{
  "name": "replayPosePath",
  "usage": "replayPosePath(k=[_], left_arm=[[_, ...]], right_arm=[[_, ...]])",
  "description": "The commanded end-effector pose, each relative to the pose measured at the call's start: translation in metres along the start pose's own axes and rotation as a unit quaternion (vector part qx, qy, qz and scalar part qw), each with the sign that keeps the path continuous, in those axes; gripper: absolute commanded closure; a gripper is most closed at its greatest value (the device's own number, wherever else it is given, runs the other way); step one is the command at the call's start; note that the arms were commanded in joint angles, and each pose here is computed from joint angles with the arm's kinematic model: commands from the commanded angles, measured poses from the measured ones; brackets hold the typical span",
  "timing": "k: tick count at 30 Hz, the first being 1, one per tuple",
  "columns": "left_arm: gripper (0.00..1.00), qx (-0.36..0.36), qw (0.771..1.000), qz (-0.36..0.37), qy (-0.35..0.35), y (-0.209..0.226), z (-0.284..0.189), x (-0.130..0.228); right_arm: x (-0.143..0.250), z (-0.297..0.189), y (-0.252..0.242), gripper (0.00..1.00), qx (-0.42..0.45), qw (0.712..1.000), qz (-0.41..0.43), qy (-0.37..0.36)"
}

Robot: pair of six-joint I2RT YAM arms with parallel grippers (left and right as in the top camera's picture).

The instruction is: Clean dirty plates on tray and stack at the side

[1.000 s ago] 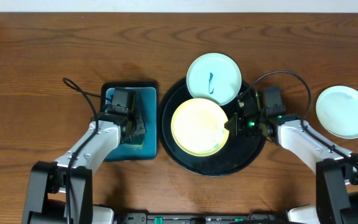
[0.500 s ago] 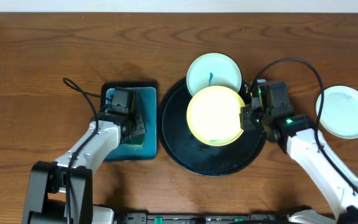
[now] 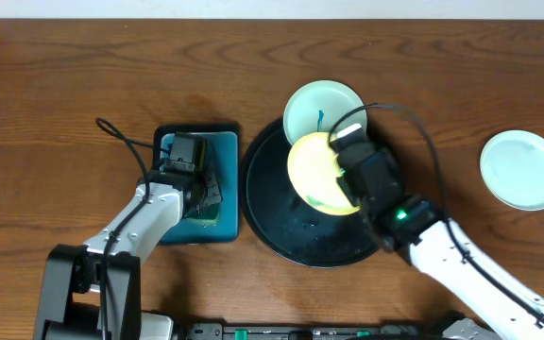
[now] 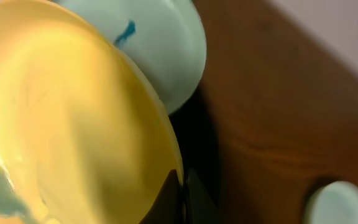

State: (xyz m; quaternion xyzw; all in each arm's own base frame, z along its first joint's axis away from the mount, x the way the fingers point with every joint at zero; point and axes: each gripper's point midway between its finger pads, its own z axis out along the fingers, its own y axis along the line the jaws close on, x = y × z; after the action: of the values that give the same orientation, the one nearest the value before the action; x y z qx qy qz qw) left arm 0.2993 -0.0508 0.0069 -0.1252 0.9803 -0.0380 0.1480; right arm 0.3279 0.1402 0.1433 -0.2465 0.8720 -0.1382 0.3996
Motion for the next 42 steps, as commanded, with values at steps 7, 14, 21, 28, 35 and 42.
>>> replayPosePath(k=[7,14,21,28,35,42], left_arm=[[0.93,-0.012,0.999,0.006,0.038,0.007,0.012,0.018],[0.92,-0.012,0.999,0.006,0.038,0.007,0.012,0.018],[0.93,-0.012,0.999,0.006,0.038,0.007,0.012,0.019],[0.92,-0.012,0.999,0.006,0.038,0.007,0.012,0.018],[0.92,-0.012,0.999,0.006,0.038,0.007,0.012,0.018],[0.92,-0.012,0.999,0.006,0.038,0.007,0.012,0.018]], right_arm=[[-0.046,-0.043,0.003,0.99,0.113,0.986,-0.091,-0.081],[-0.054,-0.066,0.020,0.99,0.137,0.978,-0.118,-0.106],[-0.062,-0.078,0.025,0.99,0.157,0.965,-0.172,-0.119],[-0.075,-0.085,0.030,0.99,0.169,0.944,-0.252,-0.130],[-0.088,-0.093,0.022,0.99,0.200,0.926,-0.290,-0.136],[-0.100,-0.100,0.017,0.99,0.218,0.921,-0.285,-0.150]])
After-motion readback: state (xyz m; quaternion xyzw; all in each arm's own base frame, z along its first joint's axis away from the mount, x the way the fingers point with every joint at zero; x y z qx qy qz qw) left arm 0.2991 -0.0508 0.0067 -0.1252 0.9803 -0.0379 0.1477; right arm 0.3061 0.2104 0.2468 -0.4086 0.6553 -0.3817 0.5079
